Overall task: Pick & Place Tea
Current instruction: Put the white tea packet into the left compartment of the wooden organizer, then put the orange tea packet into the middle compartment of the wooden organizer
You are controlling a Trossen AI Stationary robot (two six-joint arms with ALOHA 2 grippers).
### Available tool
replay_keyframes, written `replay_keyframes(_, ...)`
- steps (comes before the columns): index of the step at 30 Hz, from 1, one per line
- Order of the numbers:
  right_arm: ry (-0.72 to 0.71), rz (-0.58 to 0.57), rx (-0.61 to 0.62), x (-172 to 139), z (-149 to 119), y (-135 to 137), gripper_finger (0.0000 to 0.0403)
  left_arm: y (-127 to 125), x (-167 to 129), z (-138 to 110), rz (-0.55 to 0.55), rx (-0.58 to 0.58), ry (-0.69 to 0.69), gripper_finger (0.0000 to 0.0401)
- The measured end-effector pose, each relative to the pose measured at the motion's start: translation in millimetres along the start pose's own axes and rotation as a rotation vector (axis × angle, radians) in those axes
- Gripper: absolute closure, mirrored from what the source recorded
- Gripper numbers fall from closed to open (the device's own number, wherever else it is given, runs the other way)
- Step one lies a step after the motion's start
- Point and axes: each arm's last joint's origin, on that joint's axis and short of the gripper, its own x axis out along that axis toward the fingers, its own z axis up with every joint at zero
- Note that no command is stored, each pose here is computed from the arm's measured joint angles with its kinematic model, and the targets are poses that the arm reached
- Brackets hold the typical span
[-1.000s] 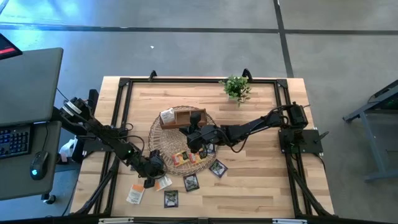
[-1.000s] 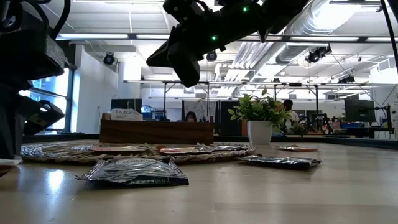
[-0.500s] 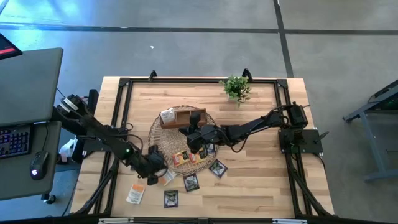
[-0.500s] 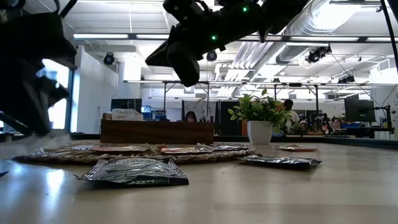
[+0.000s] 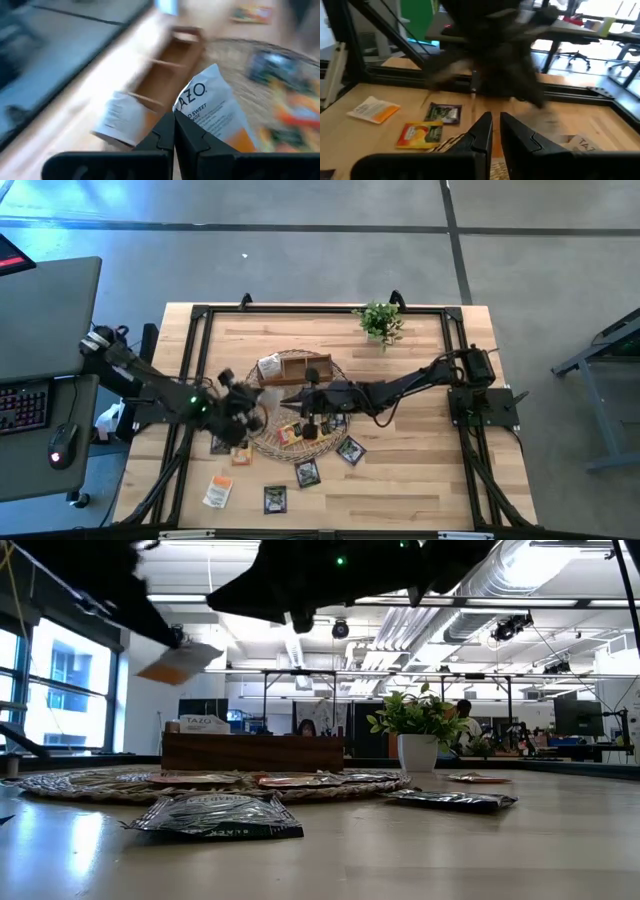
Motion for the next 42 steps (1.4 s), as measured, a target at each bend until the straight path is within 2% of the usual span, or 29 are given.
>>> replay_keyframes(8,-0.008,0.115,0.099,-0.3,0.8,4.2,0.0370,20.9,48.5,8.2,0.299,-0.074,0.030,0.0401)
replay_keyframes(11,-0.007,0.126,0.114,-0.4,0.8,4.5,0.0370,24.3,61.4,7.2,0.349,-0.108,0.057,0.0401)
replay_keyframes(14,-0.008,0.127,0.093,-0.4,0.8,4.5,0.0370,21.9,75.4,2.5,0.388,-0.090,0.091,0.0401)
replay_keyframes(20,-0.010,0.128,0.060,-0.4,0.7,4.6,0.0370,15.0,92.0,-1.0,0.412,-0.108,0.089,0.0401)
replay_keyframes(25,-0.008,0.129,0.078,-0.4,0.7,4.8,0.0370,14.4,96.7,-5.7,0.439,-0.026,0.116,0.0401)
replay_keyframes(28,-0.008,0.129,0.078,-0.4,0.7,4.8,0.0370,14.6,96.2,-6.3,0.440,-0.016,0.121,0.0395)
replay_keyframes(35,-0.008,0.129,0.078,-0.4,0.7,4.8,0.0371,13.8,96.3,-6.9,0.417,-0.019,0.143,0.0333)
replay_keyframes(39,-0.008,0.129,0.075,-0.4,0.7,4.8,0.0370,12.4,96.5,-8.2,0.371,-0.032,0.187,0.0291)
replay_keyframes(42,-0.008,0.129,0.072,-0.4,0.7,4.6,0.0371,12.8,91.9,-3.2,0.326,-0.036,0.230,0.0275)
